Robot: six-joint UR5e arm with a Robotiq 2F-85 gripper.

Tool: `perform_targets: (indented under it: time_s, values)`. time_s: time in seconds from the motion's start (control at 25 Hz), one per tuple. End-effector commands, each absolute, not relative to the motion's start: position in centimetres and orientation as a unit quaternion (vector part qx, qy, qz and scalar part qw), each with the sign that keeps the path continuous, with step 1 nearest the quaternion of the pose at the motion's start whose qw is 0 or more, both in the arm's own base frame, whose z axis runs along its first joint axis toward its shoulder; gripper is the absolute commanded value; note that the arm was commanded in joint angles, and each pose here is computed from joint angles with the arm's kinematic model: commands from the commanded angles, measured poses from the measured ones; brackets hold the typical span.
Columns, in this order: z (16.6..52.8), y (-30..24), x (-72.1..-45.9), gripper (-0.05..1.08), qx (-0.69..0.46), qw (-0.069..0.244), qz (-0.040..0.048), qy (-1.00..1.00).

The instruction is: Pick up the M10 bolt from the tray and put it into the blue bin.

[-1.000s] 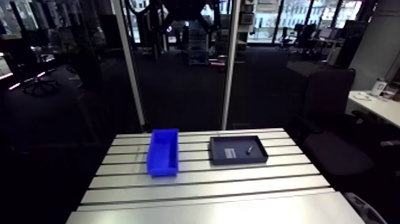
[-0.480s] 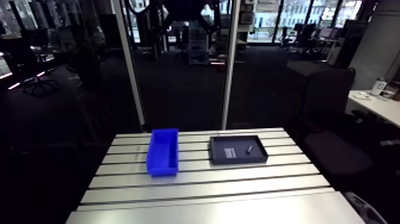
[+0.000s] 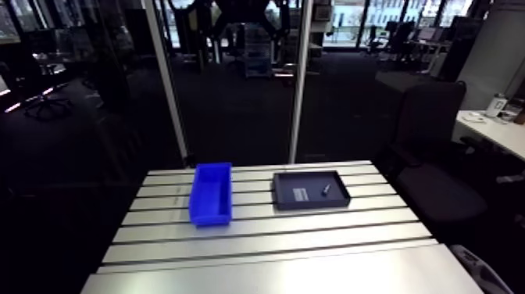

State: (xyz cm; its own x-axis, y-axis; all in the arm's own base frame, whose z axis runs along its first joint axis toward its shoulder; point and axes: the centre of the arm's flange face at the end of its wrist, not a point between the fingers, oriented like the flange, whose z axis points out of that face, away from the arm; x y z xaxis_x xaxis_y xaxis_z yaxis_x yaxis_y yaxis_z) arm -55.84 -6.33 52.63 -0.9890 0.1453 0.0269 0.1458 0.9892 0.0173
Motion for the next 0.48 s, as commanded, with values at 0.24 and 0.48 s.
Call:
perform_targets:
  time_s: [0.24,0.48]
  values:
    - [49.6,1.0,-58.1,0.01,-0.178,0.002,-0.0067,-0.984]
    - [45.9,4.7,-59.6,0.01,-0.217,-0.028,-0.0019,-0.976]
